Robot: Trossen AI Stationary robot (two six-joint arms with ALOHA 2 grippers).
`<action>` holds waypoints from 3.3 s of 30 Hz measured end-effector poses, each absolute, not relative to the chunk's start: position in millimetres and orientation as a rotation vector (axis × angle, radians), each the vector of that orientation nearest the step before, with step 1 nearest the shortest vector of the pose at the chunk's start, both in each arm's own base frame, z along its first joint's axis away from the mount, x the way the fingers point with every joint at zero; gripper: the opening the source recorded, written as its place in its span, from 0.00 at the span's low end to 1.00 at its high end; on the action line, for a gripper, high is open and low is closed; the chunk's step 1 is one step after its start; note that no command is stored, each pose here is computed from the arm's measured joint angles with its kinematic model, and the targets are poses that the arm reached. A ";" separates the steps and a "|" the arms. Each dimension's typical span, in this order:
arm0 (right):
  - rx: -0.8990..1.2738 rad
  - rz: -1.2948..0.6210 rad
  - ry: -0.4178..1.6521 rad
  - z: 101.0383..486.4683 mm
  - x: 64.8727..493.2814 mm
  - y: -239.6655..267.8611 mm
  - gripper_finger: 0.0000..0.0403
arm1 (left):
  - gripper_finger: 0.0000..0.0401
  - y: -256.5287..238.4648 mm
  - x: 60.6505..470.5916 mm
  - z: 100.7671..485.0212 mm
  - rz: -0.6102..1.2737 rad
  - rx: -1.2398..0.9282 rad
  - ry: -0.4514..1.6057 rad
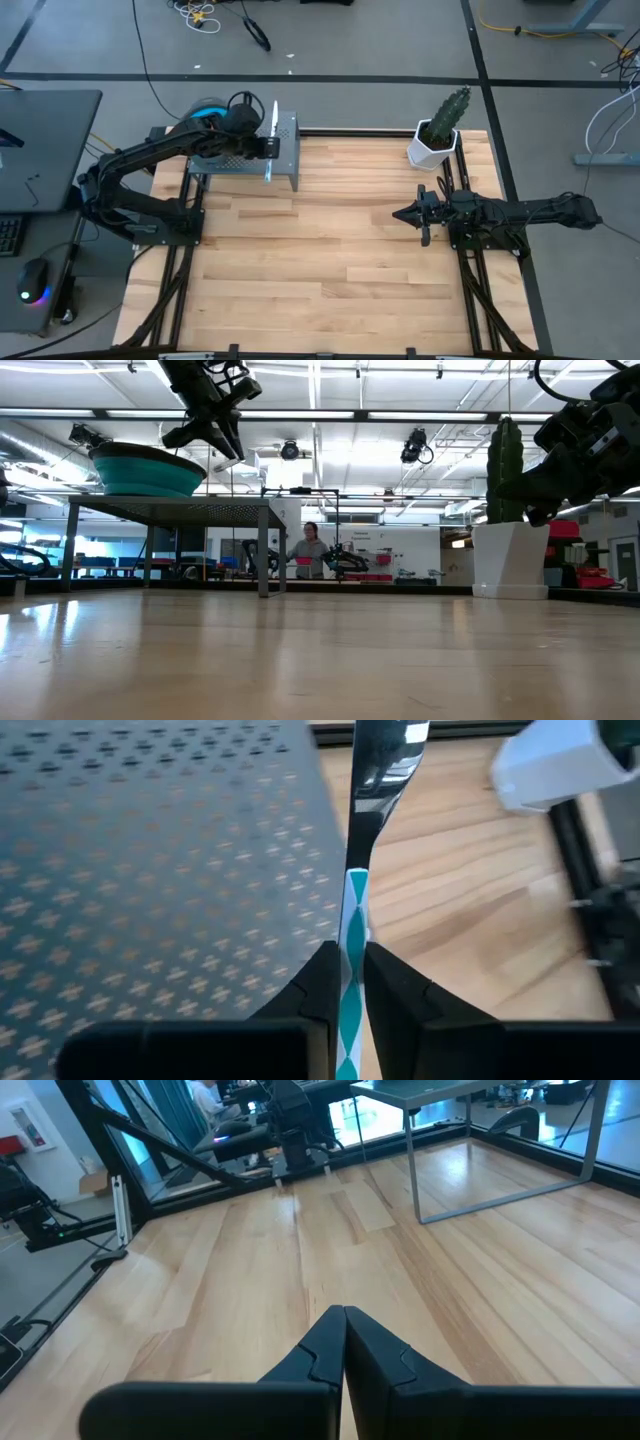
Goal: Pick & Place Fruit
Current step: Put the blue knife on the shelf
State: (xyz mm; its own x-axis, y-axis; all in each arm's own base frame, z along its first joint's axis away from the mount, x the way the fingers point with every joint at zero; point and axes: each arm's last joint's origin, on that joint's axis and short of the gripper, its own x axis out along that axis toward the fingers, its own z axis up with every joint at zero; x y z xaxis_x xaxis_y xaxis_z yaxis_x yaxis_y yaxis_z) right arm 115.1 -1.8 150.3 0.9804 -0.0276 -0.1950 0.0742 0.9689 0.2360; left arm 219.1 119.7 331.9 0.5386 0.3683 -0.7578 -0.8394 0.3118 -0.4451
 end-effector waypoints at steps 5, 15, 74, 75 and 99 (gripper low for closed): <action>0.243 -0.068 0.190 150.3 115.1 -2.3 0.03 | 0.10 120.0 220.1 342.1 0.841 -0.939 0.560; 0.243 -0.068 0.190 150.3 115.1 -2.3 0.03 | 0.10 122.3 223.5 359.4 0.934 -0.880 0.670; 0.244 -0.060 0.199 149.5 114.9 -2.0 0.03 | 0.20 186.6 251.9 300.9 1.133 -0.923 0.962; 0.244 -0.060 0.200 149.5 114.9 -2.0 0.03 | 0.22 186.5 251.9 300.9 1.131 -0.924 0.962; 0.244 -0.061 0.207 148.8 114.8 -2.0 0.03 | 0.25 163.8 276.1 371.8 0.871 -0.525 0.853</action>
